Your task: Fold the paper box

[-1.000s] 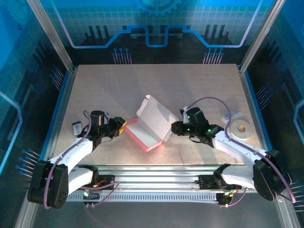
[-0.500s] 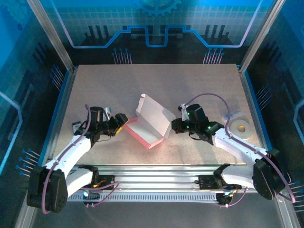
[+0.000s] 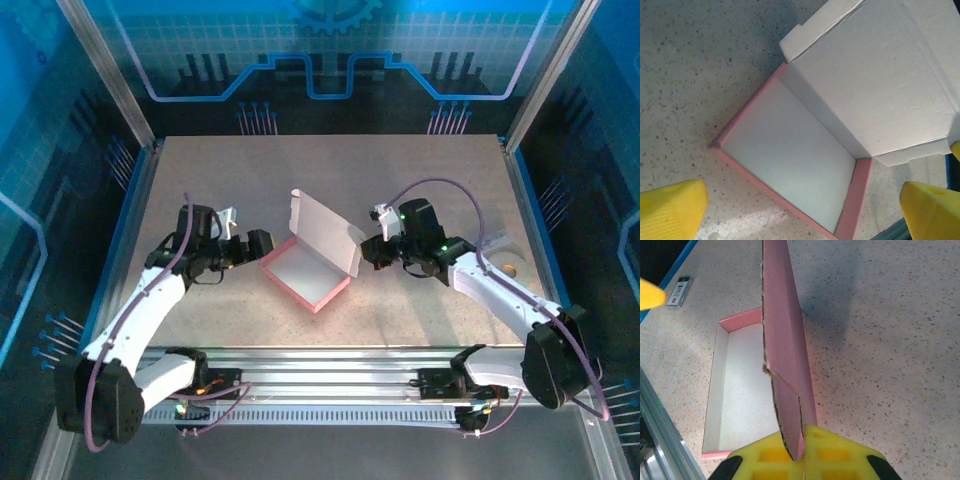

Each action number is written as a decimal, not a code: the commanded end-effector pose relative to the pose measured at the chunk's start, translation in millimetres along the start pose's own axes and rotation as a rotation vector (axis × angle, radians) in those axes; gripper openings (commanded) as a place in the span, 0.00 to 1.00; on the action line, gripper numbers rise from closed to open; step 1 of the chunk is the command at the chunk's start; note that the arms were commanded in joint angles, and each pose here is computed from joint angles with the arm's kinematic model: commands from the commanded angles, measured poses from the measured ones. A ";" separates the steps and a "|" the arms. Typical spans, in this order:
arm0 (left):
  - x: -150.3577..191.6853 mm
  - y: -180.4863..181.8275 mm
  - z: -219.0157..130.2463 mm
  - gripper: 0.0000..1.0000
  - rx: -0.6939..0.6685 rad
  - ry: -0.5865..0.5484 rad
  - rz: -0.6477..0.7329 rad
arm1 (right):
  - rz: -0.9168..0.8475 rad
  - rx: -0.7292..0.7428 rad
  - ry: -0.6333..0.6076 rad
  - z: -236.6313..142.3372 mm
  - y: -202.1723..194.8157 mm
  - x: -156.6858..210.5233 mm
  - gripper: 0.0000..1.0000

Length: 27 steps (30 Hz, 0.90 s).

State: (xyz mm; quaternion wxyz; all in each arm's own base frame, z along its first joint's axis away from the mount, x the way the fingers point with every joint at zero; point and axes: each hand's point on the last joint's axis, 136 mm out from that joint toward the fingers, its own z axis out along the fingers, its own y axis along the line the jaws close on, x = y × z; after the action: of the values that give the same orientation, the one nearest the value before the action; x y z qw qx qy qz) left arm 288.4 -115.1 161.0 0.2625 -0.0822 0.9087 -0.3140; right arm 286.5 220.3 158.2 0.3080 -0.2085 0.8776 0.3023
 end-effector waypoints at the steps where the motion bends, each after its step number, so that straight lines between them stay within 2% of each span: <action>1: -26.7 -19.5 -5.7 0.99 0.028 -0.010 0.192 | -0.067 -0.062 0.015 -2.0 6.4 -3.8 0.08; 10: -61.0 -49.2 14.1 0.99 0.146 0.041 0.539 | -0.133 -0.132 0.027 -0.7 13.5 -1.1 0.06; 17: -73.7 -46.6 40.4 0.98 0.177 0.102 0.618 | -0.135 -0.140 0.028 -1.4 14.2 -1.7 0.06; 27: -77.7 -39.6 73.2 0.86 0.216 0.139 0.623 | -0.133 -0.134 0.041 1.0 12.0 0.6 0.05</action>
State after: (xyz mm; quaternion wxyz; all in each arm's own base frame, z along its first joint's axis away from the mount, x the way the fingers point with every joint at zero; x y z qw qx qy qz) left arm 384.8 -153.6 161.2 0.2736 0.2249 0.8844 -0.3041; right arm 276.4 228.9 155.4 0.2921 -0.2859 0.8517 0.3279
